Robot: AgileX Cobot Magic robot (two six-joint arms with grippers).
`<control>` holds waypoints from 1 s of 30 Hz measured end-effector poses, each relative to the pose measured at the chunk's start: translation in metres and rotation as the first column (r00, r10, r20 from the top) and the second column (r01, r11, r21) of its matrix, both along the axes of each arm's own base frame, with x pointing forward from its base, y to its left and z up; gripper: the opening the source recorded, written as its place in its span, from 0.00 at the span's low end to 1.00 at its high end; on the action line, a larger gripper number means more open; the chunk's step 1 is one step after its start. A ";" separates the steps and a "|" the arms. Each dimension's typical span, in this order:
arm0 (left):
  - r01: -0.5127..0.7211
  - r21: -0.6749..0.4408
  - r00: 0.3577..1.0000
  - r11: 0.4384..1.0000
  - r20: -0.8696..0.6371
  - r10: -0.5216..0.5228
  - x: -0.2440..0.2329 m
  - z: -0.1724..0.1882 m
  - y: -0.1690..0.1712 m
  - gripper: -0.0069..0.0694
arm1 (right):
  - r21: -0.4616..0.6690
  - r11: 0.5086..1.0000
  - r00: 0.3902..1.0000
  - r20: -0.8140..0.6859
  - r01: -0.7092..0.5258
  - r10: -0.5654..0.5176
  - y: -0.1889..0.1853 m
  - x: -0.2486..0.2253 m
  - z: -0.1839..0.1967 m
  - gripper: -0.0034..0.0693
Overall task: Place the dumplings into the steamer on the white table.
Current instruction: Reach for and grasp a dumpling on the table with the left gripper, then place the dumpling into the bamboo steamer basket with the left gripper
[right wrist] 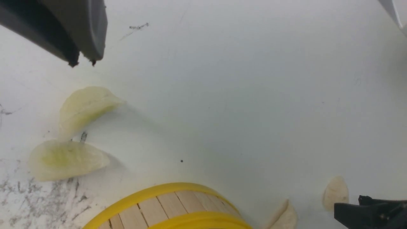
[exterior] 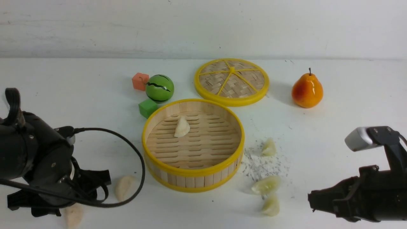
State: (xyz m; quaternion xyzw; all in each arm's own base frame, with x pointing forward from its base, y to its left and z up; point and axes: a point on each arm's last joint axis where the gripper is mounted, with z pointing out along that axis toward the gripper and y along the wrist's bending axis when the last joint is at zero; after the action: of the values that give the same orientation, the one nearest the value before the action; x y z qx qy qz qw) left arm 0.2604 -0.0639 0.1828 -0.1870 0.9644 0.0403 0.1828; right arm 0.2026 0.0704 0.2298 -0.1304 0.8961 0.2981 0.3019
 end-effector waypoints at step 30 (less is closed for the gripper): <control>0.476 -0.362 0.862 0.801 0.371 -0.345 0.124 0.103 -0.092 0.37 | 0.003 1.000 1.000 0.020 0.004 -0.004 0.000 0.001 0.001 0.13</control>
State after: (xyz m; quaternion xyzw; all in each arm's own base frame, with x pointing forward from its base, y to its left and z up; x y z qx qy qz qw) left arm 0.3848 -0.1562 0.2861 -0.0115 0.9281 -0.2481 0.2775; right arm 0.2040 0.0704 0.2308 -0.1310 0.8930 0.2974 0.3115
